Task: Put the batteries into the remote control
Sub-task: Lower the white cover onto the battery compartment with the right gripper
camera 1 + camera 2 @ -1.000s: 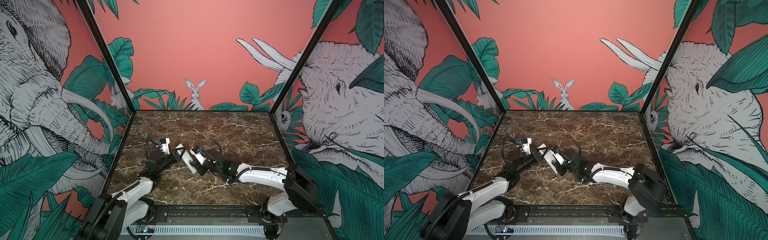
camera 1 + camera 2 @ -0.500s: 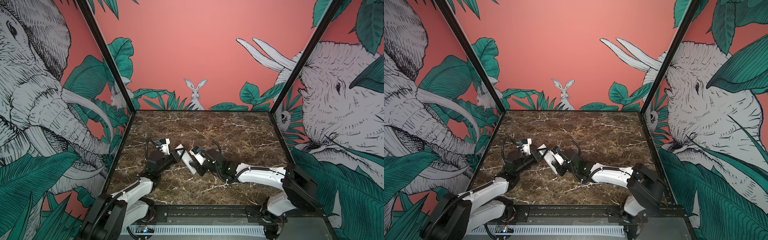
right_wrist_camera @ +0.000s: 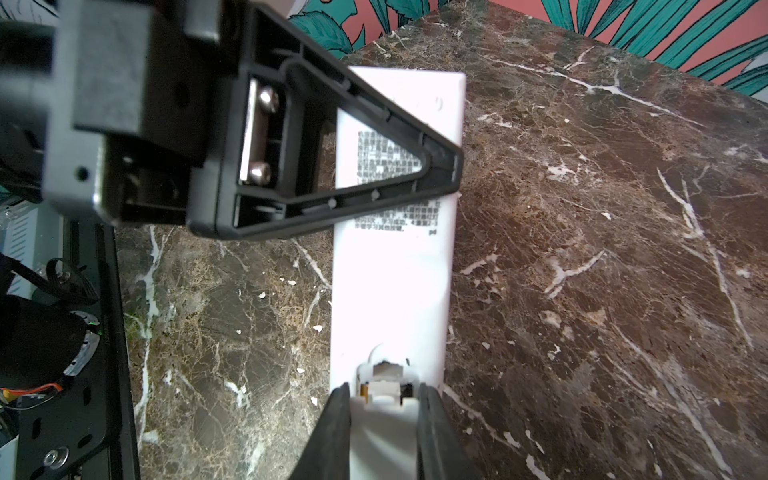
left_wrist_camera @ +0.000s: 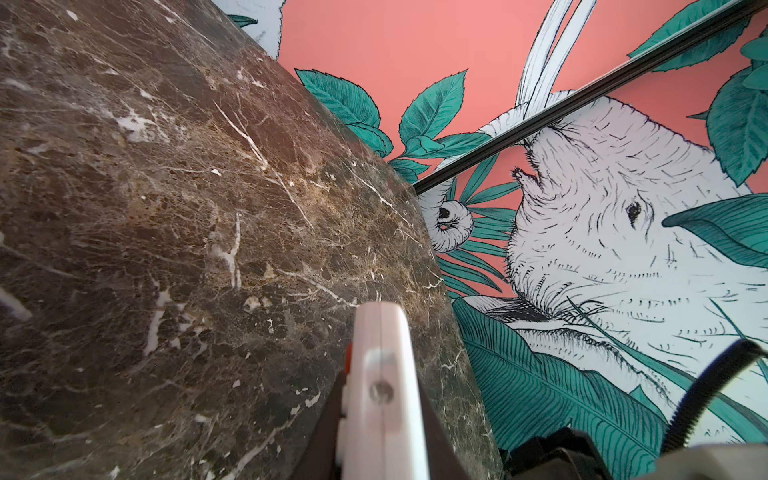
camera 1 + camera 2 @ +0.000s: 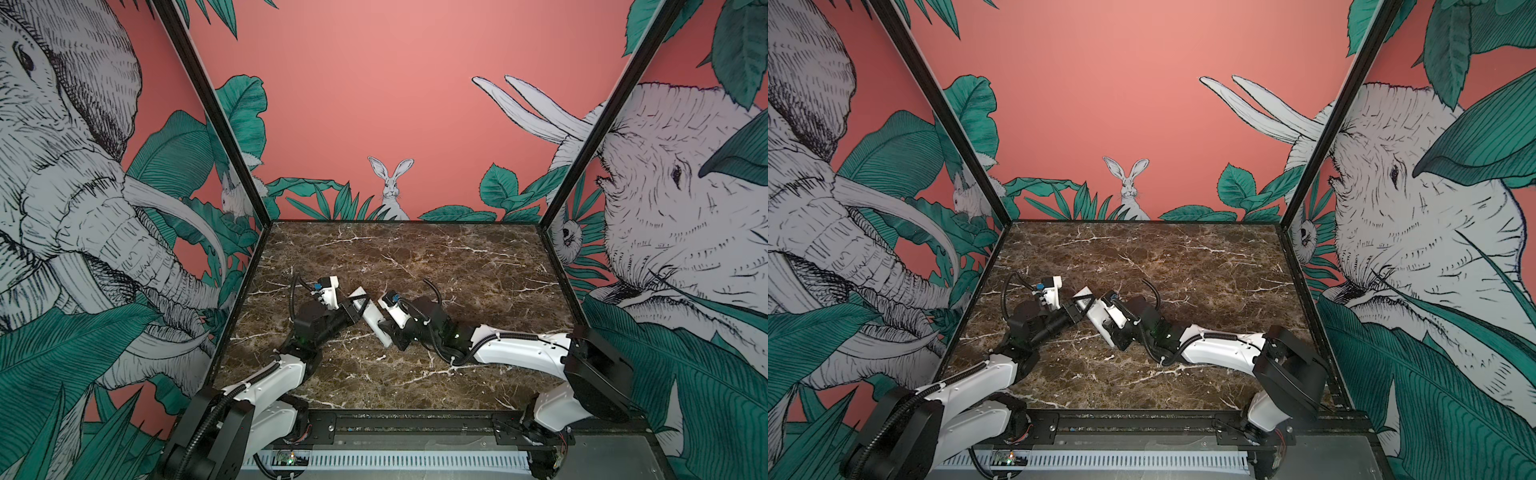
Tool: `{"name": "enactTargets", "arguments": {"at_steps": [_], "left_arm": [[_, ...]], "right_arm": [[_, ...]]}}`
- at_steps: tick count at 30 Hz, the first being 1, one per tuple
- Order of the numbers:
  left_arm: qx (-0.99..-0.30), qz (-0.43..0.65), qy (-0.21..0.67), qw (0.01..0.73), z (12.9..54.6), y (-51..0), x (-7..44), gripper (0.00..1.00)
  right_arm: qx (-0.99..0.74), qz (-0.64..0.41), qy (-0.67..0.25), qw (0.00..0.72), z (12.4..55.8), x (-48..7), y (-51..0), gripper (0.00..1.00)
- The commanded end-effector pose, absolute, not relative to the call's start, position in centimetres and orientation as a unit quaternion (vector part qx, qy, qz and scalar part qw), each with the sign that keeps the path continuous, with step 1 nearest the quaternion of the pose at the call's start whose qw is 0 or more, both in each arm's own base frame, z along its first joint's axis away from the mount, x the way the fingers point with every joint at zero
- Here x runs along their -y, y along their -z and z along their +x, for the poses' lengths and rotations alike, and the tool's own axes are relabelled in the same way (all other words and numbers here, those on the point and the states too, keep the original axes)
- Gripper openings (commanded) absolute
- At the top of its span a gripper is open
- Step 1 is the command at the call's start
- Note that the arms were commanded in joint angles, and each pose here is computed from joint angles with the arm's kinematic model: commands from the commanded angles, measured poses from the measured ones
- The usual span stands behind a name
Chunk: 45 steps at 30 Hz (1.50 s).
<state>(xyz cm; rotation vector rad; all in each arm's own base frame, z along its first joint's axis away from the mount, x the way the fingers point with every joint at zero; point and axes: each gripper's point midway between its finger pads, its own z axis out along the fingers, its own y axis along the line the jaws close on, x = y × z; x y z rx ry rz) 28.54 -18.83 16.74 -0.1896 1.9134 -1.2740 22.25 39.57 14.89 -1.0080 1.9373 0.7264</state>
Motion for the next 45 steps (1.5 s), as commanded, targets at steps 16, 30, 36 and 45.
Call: {"name": "enactTargets", "arguments": {"at_steps": [16, 30, 36, 45], "left_arm": [[-0.726, -0.067, 0.529, 0.435, 28.45, -19.39, 18.75, 0.0], [-0.723, -0.067, 0.531, 0.438, 28.27, -19.52, 18.63, 0.0], [-0.722, -0.066, 0.532, 0.437, 28.18, -19.51, 18.66, 0.0], [-0.722, -0.065, 0.532, 0.437, 28.12, -19.52, 18.64, 0.0]], "right_arm": [[-0.765, -0.395, -0.289, 0.419, 22.36, -39.85, -15.57, 0.12], [-0.768, -0.391, -0.293, 0.414, 22.26, -39.82, -15.22, 0.15], [-0.767, -0.391, -0.295, 0.415, 22.29, -39.99, -15.29, 0.21], [-0.767, -0.391, -0.296, 0.413, 22.28, -40.08, -15.21, 0.28]]}}
